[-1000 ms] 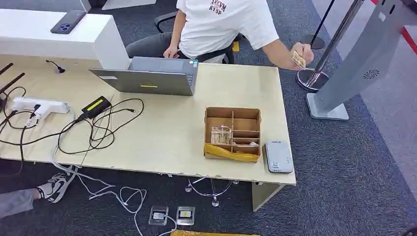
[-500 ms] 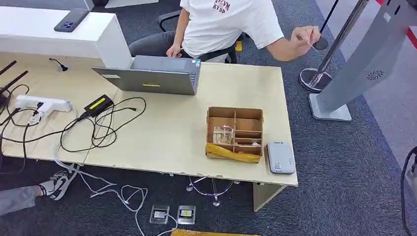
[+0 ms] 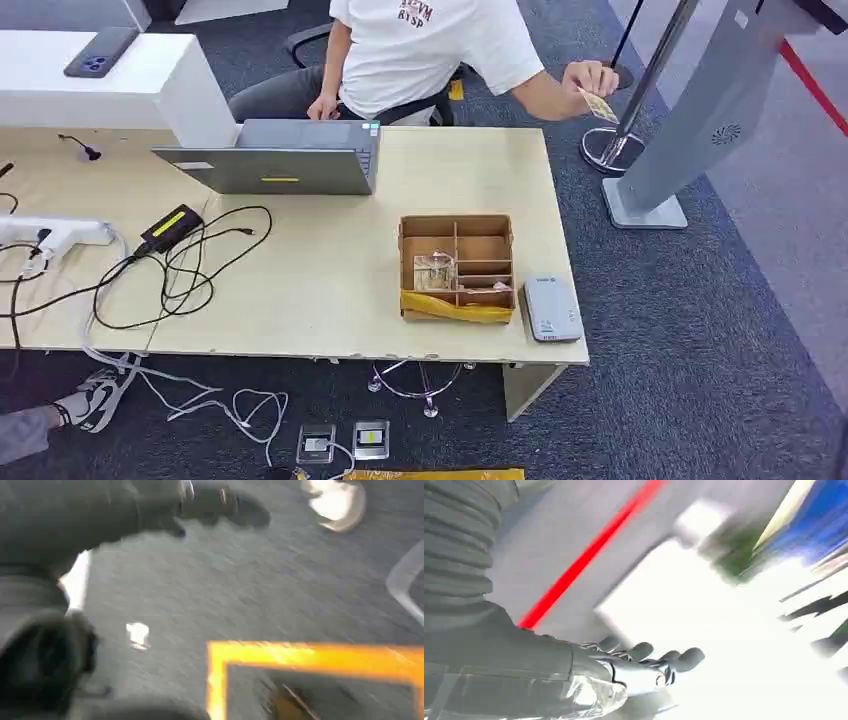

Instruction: Pass the card to the sensor for recognition and then transmit it.

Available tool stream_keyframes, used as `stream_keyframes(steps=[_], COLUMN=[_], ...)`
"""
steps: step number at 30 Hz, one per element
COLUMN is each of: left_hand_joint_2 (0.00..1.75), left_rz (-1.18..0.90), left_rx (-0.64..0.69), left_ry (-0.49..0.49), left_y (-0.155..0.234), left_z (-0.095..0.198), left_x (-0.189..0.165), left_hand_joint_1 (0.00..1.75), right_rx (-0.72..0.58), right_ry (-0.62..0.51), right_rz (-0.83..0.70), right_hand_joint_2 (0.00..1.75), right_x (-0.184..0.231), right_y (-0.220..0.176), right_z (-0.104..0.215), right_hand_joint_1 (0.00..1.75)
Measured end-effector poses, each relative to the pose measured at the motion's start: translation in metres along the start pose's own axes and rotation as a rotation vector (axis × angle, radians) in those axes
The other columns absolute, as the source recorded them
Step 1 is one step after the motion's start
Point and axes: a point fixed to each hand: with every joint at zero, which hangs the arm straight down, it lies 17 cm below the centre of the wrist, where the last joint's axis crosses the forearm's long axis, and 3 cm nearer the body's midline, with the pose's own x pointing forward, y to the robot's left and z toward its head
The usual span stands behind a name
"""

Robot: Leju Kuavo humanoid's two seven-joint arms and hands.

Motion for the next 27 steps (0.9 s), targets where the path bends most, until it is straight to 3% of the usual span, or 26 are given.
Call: stream_keyframes(steps=[2, 4, 8, 17, 27], left_hand_joint_2=[0.00, 0.00, 0.00, 0.00, 0.00], left_rz=[0.000, -0.005, -0.021, -0.025, -0.032], left_rx=[-0.021, -0.023, -0.022, -0.019, -0.027], left_ry=[-0.014, -0.007, 0.016, 0.024, 0.022], left_y=[-0.011, -0.012, -0.009, -0.007, -0.007], left_z=[0.005, 0.006, 0.007, 0.006, 0.006], left_x=[0.007, -0.001, -0.020, -0.023, -0.023], left_hand_joint_1=[0.00, 0.00, 0.00, 0.00, 0.00], right_rx=[0.040, 0.053, 0.160, 0.263, 0.396], right_ry=[-0.211, -0.334, -0.495, -0.698, -0.915], right_rz=[0.020, -0.017, -0.092, -0.196, -0.154], right_hand_joint_2=[1.75, 1.75, 1.75, 1.75, 1.75], right_x=[0.065, 0.118, 0.184, 0.251, 0.305], right_y=[0.015, 0.019, 0.044, 0.053, 0.074], right_z=[0.030, 0.054, 0.120, 0.195, 0.269], right_hand_joint_1=[0.00, 0.00, 0.00, 0.00, 0.00])
